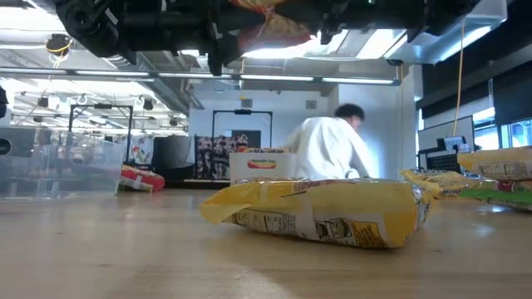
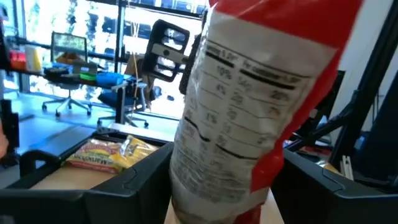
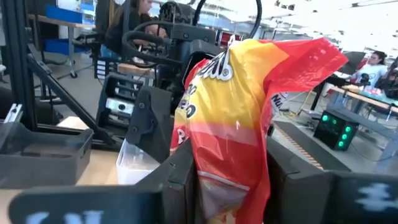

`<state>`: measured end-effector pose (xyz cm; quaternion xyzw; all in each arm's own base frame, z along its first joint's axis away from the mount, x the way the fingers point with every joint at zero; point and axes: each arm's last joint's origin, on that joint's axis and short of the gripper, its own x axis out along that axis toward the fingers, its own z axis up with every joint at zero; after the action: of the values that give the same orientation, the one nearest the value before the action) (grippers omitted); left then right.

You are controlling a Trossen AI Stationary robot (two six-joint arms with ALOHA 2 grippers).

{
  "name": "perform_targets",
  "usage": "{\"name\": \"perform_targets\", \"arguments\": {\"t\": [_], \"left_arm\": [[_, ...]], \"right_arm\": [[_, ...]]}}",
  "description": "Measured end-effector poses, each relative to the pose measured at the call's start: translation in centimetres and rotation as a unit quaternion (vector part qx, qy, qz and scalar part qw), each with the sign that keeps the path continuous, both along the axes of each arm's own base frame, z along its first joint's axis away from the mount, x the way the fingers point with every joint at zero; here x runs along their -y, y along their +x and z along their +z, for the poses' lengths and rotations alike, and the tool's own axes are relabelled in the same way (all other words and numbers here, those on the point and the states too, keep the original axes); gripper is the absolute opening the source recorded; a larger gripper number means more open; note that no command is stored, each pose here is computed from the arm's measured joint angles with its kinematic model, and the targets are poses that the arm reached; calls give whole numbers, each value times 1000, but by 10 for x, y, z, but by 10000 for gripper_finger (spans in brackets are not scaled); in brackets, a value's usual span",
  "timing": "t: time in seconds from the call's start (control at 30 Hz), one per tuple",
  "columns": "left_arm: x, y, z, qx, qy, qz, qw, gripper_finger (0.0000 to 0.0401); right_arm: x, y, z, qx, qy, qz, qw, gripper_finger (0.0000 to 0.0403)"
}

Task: Sort Maruchan noodles
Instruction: Put the red noodle pack into the white bin

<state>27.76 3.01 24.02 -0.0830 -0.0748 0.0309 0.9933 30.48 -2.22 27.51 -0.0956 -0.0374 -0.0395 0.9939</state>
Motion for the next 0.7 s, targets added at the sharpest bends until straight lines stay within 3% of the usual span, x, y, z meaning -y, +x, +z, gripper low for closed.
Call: {"name": "perform_targets", "arguments": {"t": [0.2, 0.4, 0.53, 0.7], "left_arm": [[0, 0, 0, -3, 23, 9, 1000, 222], [-3, 0, -1, -6, 27, 18, 999, 162], [-6, -1, -1, -6, 30, 16, 999, 128], [-8, -1, -1, -7, 36, 28, 999, 128]], "right_arm": [[0, 3, -2, 10, 0, -3, 1000, 95], [0, 4, -2, 6, 2, -3, 1000, 102], [1, 4, -3, 6, 4, -5, 1000, 119], [1, 4, -3, 4, 18, -7, 1000, 162]]}}
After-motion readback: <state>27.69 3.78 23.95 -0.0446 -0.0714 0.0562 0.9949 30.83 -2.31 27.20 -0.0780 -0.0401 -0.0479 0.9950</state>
